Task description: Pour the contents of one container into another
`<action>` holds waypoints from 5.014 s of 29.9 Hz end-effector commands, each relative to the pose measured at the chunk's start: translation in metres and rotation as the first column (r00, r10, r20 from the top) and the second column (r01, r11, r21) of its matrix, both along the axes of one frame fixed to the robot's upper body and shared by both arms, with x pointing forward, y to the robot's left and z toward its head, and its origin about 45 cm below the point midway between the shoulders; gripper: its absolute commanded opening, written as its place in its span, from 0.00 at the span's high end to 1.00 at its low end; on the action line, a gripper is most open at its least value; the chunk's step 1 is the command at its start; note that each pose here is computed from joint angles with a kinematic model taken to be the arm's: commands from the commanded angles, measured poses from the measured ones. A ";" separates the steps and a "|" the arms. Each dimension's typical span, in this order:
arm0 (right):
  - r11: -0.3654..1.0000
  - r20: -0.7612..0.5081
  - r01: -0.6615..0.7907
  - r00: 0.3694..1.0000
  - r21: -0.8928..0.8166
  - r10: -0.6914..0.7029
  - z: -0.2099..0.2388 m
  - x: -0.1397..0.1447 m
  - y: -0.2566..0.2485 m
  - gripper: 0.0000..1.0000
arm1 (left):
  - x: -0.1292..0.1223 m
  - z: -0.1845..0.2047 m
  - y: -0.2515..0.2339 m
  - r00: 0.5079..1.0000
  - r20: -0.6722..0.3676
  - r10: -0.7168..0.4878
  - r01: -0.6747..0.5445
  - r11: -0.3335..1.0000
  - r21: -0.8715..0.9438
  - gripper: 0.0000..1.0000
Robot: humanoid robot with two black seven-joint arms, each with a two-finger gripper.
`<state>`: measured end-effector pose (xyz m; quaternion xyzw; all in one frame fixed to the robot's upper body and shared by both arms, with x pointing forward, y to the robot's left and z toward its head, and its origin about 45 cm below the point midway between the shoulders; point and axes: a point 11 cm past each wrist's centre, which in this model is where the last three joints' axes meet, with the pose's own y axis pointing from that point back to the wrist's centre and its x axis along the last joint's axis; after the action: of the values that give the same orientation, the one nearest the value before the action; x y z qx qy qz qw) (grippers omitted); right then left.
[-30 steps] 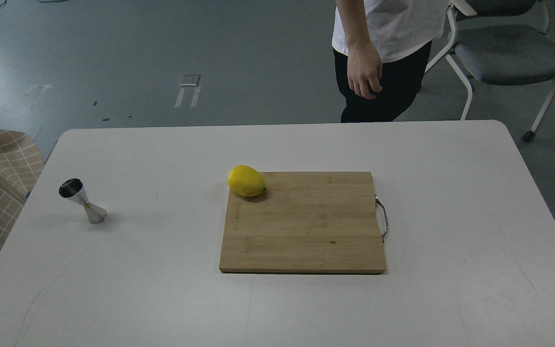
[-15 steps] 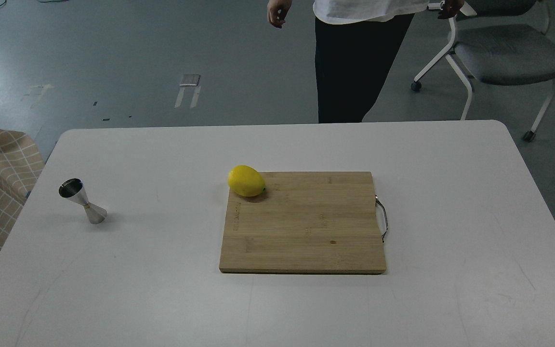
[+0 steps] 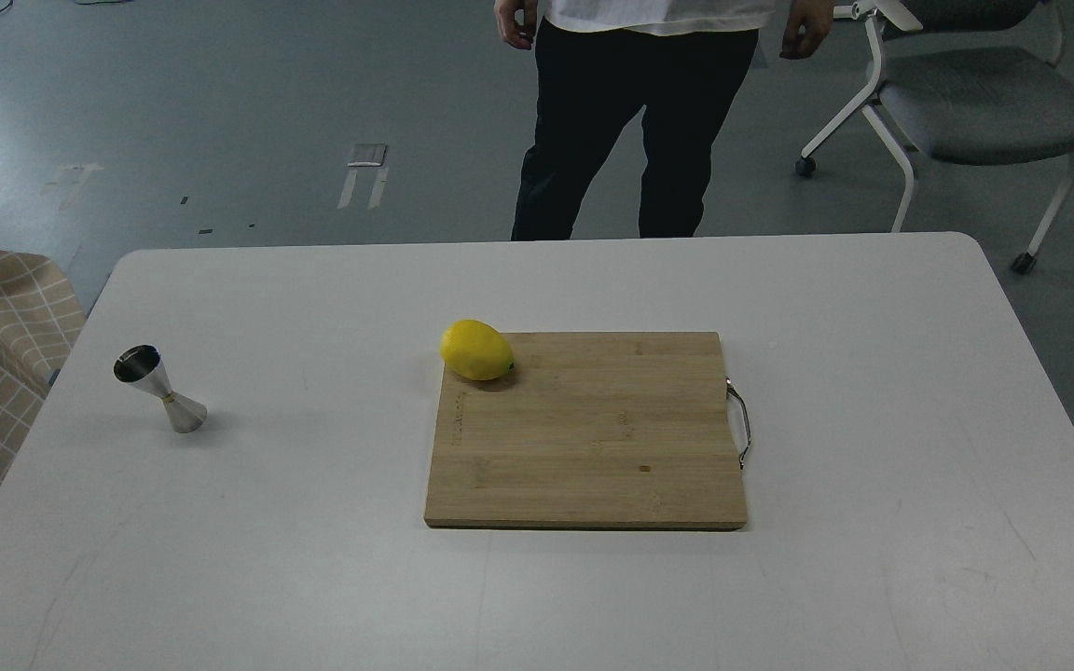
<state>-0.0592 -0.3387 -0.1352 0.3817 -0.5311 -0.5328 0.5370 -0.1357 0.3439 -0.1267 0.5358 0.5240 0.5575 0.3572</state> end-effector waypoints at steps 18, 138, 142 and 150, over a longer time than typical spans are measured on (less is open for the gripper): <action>1.000 0.000 0.000 1.000 0.000 0.000 0.000 0.000 0.000 0.00 | 0.000 0.000 0.000 1.000 0.000 0.000 0.000 1.000 -0.001 0.01; 1.000 0.000 0.000 1.000 0.000 0.000 0.000 0.000 0.000 0.00 | 0.000 0.000 0.000 1.000 0.000 0.000 0.000 1.000 0.001 0.01; 1.000 0.000 0.000 1.000 0.000 0.000 0.000 0.000 0.000 0.00 | 0.000 0.000 0.000 1.000 0.000 0.000 0.000 1.000 -0.001 0.01; 1.000 0.000 0.000 1.000 0.000 0.000 0.000 0.000 0.000 0.00 | 0.000 0.000 0.000 1.000 0.000 0.000 0.000 1.000 0.001 0.01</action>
<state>-0.0591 -0.3387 -0.1352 0.3817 -0.5311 -0.5328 0.5370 -0.1357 0.3440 -0.1267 0.5359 0.5239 0.5576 0.3571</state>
